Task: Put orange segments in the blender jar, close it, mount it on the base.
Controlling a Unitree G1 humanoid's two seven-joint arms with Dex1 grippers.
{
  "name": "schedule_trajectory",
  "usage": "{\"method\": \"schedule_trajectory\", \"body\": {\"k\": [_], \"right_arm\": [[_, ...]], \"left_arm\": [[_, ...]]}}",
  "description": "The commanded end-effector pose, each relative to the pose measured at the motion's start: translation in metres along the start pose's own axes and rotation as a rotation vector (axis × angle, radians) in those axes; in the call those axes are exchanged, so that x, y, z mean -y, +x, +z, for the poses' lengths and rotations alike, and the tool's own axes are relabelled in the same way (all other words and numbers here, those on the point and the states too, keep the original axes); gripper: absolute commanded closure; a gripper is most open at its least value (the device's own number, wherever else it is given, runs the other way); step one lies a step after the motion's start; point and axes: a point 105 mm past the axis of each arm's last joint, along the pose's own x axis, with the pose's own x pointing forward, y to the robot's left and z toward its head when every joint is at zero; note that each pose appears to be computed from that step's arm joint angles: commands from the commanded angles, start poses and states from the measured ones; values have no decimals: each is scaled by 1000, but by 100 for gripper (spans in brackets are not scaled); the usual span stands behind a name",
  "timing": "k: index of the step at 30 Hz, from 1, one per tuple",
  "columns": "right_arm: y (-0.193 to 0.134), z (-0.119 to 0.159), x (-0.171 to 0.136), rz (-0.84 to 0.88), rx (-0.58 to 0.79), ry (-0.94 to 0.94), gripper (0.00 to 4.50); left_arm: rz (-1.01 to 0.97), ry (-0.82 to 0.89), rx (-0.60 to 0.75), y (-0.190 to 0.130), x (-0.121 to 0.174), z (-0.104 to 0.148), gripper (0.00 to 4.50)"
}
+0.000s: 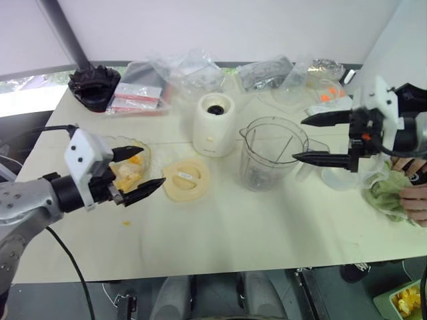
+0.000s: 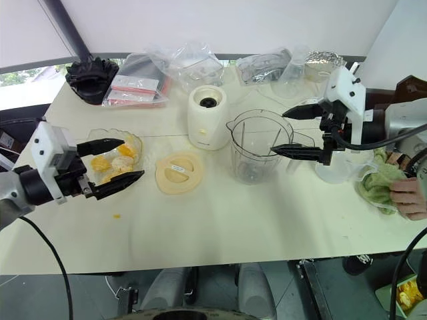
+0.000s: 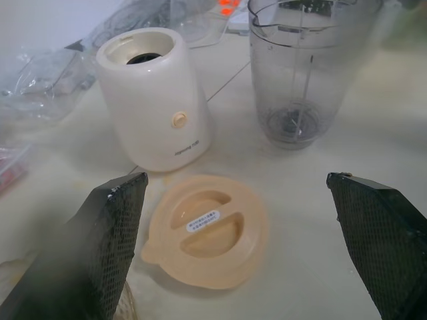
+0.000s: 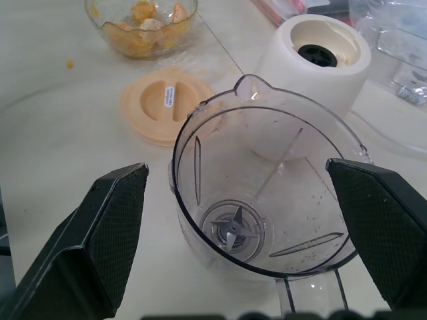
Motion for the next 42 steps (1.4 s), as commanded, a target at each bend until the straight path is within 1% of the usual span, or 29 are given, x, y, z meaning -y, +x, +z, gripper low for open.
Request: {"method": "schedule_trajectory", "body": {"k": [1, 6, 17, 21, 26, 29, 32, 33, 34, 38, 40, 42], "right_arm": [[-6, 13, 0, -15, 20, -52, 4], [-6, 15, 1, -15, 32, -50, 4], [5, 19, -7, 9, 72, -51, 4], [8, 20, -3, -1, 89, -54, 4], [12, 30, -5, 14, 119, -67, 4], [16, 28, -6, 40, 121, -64, 4], [19, 22, -5, 35, 91, -77, 4], [18, 25, -6, 37, 100, -75, 4], [18, 27, -7, 40, 110, -74, 4], [17, 27, -5, 22, 114, -84, 4], [16, 24, -5, 2, 107, -85, 4], [14, 27, -6, -11, 116, -85, 4]], "left_arm": [[-4, 39, 17, -4, 2, 7, 0], [2, 44, 24, -2, 0, 12, 0], [-1, 57, -16, -16, 2, 11, 0], [-5, 64, -41, -16, -4, 10, 0], [0, 72, -47, -21, -12, 13, 0], [0, 85, -67, -19, -18, 11, 0], [109, 115, -139, -18, -52, -7, 0], [133, 119, -170, -17, -67, -14, 0], [142, 122, -190, -17, -75, -19, 0], [80, 146, -245, -5, -105, -31, 0], [46, 175, -302, 4, -122, -40, 0], [13, 213, -356, 15, -135, -47, 0]]}}
